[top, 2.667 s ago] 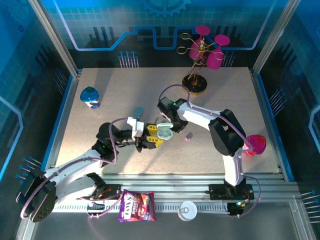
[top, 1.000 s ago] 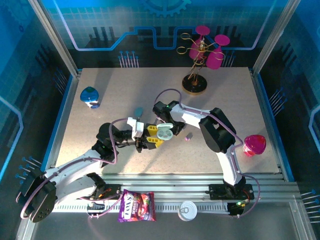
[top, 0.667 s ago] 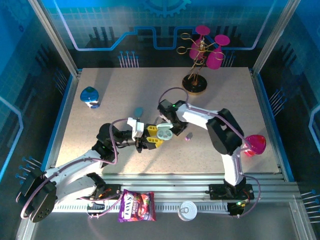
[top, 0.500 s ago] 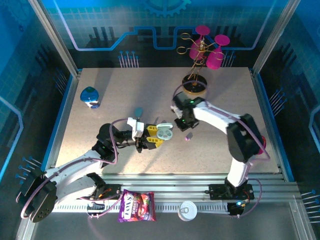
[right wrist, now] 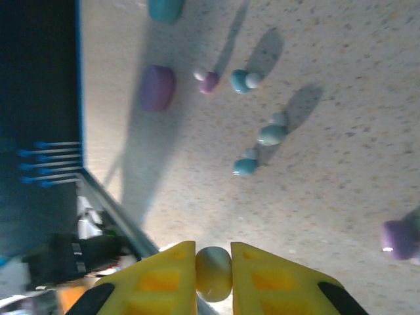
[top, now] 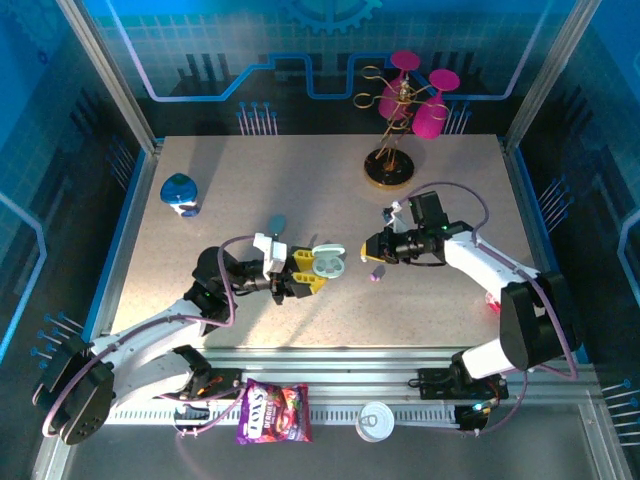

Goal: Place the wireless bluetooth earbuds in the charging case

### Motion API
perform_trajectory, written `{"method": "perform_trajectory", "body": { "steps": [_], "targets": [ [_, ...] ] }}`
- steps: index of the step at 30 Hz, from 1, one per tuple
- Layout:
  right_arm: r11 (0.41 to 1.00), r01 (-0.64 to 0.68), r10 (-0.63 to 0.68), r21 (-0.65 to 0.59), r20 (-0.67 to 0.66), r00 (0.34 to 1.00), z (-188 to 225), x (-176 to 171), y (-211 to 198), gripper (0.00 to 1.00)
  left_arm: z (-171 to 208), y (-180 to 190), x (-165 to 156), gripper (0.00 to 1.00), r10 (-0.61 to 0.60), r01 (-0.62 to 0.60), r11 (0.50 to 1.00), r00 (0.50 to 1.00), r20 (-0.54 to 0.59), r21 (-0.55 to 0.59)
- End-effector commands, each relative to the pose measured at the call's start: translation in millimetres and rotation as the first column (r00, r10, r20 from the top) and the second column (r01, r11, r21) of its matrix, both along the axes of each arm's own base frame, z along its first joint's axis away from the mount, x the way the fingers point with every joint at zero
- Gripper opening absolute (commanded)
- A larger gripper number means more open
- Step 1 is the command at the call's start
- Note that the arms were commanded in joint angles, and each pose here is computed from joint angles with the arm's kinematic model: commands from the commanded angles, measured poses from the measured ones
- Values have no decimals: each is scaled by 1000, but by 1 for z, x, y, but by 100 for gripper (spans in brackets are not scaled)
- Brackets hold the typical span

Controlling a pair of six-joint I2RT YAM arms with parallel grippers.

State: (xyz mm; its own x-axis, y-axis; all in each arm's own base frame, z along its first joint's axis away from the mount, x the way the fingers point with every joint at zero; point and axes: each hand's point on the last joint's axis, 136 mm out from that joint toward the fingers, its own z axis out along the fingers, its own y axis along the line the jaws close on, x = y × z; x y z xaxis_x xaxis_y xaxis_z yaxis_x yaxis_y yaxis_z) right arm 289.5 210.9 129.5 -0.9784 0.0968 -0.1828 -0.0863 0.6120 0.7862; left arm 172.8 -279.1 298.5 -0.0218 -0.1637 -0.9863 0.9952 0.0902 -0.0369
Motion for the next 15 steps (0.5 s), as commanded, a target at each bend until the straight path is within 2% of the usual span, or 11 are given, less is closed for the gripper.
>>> {"method": "perform_trajectory", "body": {
  "steps": [1, 10, 15],
  "targets": [
    [982, -5, 12, 189, -35, 999, 30, -6, 12, 15, 4, 4, -1, 24, 8, -8, 1000, 1000, 11, -17],
    [935, 35, -3, 353, -92, 996, 44, -11, 12, 13, -2, 5, 1, 24, 22, -22, 1000, 1000, 2, -13],
    [919, 34, 7, 392, -102, 995, 47, -12, 12, 13, -3, 3, 4, 24, 23, -23, 1000, 1000, 0, -10]
  ]
}}
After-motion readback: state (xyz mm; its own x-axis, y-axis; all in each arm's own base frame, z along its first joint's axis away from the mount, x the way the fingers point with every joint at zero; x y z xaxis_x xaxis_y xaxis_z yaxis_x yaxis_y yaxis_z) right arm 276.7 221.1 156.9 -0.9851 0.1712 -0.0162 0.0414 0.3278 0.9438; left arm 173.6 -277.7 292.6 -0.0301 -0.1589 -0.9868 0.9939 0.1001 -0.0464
